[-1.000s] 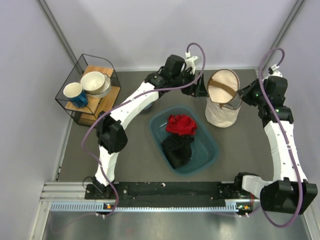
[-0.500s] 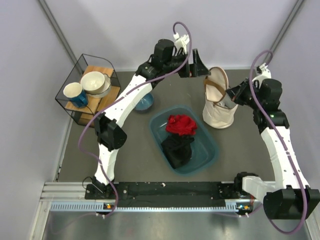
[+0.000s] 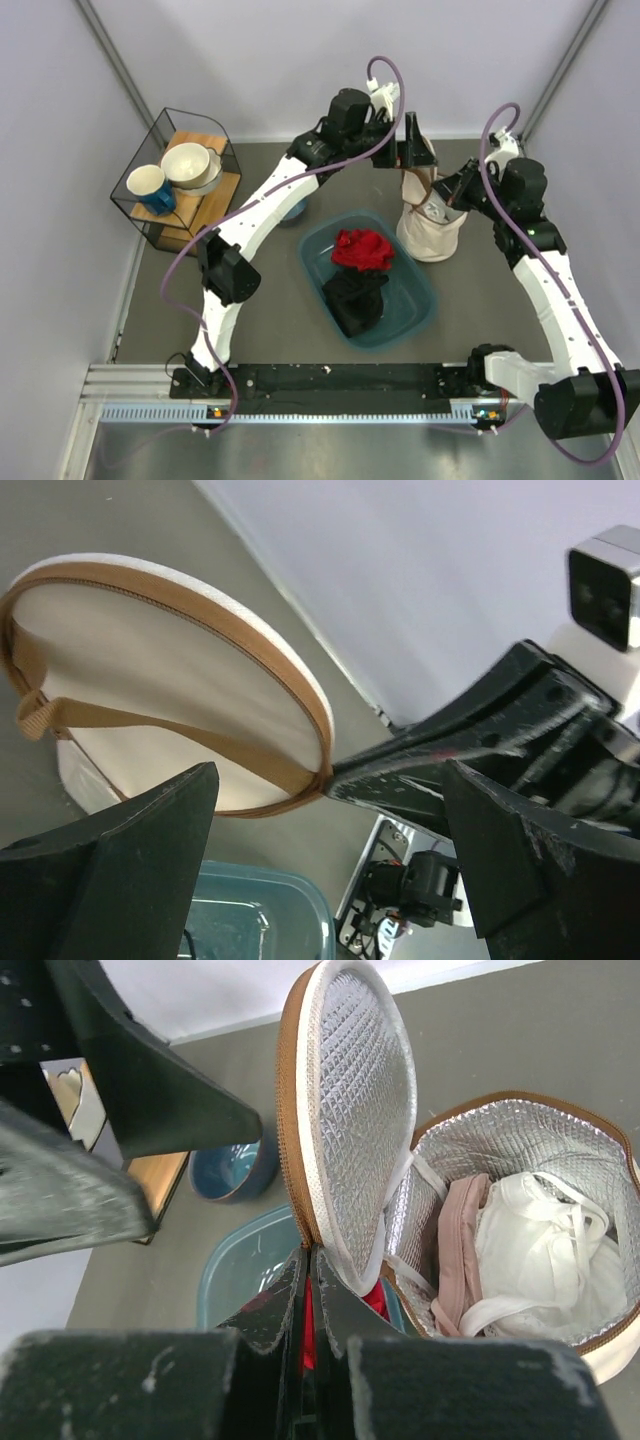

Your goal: Unzip the laundry bag and remove the bra

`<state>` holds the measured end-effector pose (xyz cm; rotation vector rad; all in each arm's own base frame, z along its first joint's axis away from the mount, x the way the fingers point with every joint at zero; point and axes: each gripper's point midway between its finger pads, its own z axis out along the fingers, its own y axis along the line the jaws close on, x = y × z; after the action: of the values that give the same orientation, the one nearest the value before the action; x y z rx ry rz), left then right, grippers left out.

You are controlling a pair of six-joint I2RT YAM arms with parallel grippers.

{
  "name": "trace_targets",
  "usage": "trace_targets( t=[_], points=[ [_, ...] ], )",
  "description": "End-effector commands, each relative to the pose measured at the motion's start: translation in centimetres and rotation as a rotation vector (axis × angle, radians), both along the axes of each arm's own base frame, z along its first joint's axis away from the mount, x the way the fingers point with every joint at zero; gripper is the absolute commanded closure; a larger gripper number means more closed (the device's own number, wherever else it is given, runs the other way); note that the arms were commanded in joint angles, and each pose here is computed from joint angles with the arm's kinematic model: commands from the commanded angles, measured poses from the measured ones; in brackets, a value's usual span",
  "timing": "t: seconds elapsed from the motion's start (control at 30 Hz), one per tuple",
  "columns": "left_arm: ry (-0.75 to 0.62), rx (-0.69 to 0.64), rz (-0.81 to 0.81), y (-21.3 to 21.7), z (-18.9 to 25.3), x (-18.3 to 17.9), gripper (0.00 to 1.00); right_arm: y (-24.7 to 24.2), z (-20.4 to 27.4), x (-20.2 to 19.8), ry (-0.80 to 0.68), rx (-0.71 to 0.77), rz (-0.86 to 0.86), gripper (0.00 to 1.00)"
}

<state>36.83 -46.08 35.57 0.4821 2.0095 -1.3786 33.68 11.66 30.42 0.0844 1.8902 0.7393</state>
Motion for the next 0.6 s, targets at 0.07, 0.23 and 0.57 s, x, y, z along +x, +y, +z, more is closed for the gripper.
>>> trace_targets(
  t=[0.07, 0.23, 0.57],
  points=[
    [-0.045, 0.061, 0.057, 0.1, -1.0, 1.6, 0.01, 1.9, 0.8, 0.2, -0.055, -0.001, 0.074, 1.0],
    [-0.046, 0.116, 0.092, -0.1, -2.9, 2.4, 0.01, 2.6, 0.5, 0.2, -0.047, -0.006, 0.091, 1.0],
    [-0.075, 0.145, 0.123, 0.0, -3.7, 3.3, 1.0, 1.8, -0.7, 0.6, 0.005, -0.042, 0.044, 1.0]
  ],
)
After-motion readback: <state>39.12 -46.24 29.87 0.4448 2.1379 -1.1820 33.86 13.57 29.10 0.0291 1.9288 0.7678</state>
